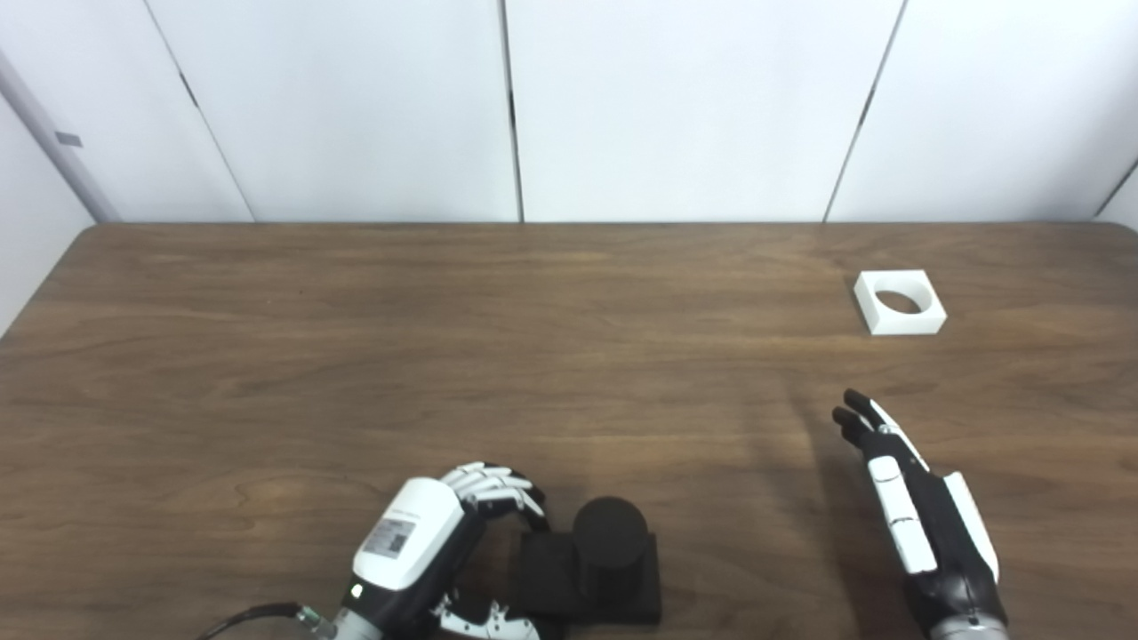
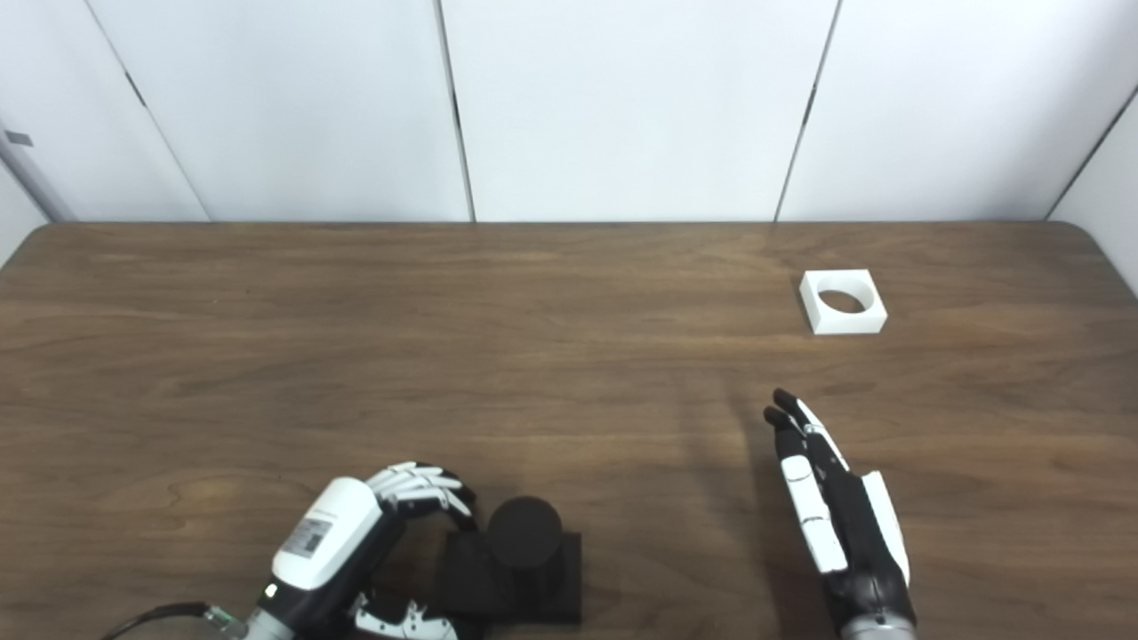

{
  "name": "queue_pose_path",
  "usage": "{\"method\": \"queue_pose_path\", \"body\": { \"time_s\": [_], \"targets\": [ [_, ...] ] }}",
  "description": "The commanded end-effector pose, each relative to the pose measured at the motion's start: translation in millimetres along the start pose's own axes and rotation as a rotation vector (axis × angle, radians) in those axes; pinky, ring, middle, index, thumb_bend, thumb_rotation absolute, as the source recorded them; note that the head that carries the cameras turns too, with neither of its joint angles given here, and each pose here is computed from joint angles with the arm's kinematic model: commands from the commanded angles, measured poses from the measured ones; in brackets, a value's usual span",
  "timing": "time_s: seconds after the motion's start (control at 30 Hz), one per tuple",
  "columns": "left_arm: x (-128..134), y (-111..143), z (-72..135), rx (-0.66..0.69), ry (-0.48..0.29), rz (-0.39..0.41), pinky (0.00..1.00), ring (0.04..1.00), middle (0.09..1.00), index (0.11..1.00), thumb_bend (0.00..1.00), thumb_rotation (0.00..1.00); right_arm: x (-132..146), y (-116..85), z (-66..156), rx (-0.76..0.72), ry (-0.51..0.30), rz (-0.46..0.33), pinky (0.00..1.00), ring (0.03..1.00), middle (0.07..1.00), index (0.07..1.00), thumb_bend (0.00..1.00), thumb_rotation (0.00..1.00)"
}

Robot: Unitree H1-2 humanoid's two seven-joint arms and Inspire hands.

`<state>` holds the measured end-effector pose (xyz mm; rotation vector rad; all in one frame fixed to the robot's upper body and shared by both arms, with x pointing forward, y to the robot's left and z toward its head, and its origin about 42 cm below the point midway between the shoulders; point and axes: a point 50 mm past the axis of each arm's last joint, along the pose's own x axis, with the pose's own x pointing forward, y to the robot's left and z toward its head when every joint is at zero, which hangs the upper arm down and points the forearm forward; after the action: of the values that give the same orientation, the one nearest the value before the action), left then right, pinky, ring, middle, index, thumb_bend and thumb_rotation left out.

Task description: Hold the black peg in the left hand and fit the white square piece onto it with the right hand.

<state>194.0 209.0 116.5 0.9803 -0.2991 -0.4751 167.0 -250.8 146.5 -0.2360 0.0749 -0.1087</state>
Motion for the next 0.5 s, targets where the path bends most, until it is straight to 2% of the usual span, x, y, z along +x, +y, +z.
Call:
{"method": "queue_pose_path", "body": {
  "time_s": [0.0, 0.13, 0.37, 0.43, 0.47],
  "targets": [
    [-1.2, -5.0, -4.4, 0.048, 0.024, -0.044, 0.86, 0.812, 0.749, 0.485, 0.52, 0.05, 5.2, 8.9, 21.1, 0.074, -0.079, -0.04, 1.0, 0.922, 0.888, 0.9, 0.41, 1.0],
    [-1.0, -5.8, -3.6, 0.079, 0.058, -0.061, 0.86, 0.815, 0.751, 0.485, 0.52, 0.05, 3.6, 5.7, 22.5, 0.077, -0.07, -0.027, 1.0, 0.933, 0.893, 0.903, 0.41, 1.0],
    [0.9, -7.0, 1.3, 0.117, 0.062, -0.067, 0.9, 0.813, 0.734, 0.485, 0.52, 0.05, 3.2, 0.6, 24.2, 0.064, -0.059, -0.01, 1.0, 0.939, 0.894, 0.904, 0.4, 1.0],
    [1.4, -6.8, 2.8, 0.116, 0.064, -0.074, 0.89, 0.814, 0.733, 0.485, 0.52, 0.05, 3.2, -0.3, 24.7, 0.073, -0.039, -0.001, 1.0, 0.94, 0.895, 0.906, 0.41, 0.97],
    [1.6, -6.4, 3.5, 0.113, 0.065, -0.077, 0.89, 0.814, 0.731, 0.485, 0.52, 0.05, 3.3, -0.7, 25.5, 0.099, -0.029, 0.01, 1.0, 0.946, 0.899, 0.909, 0.41, 0.9]
  ]
}}
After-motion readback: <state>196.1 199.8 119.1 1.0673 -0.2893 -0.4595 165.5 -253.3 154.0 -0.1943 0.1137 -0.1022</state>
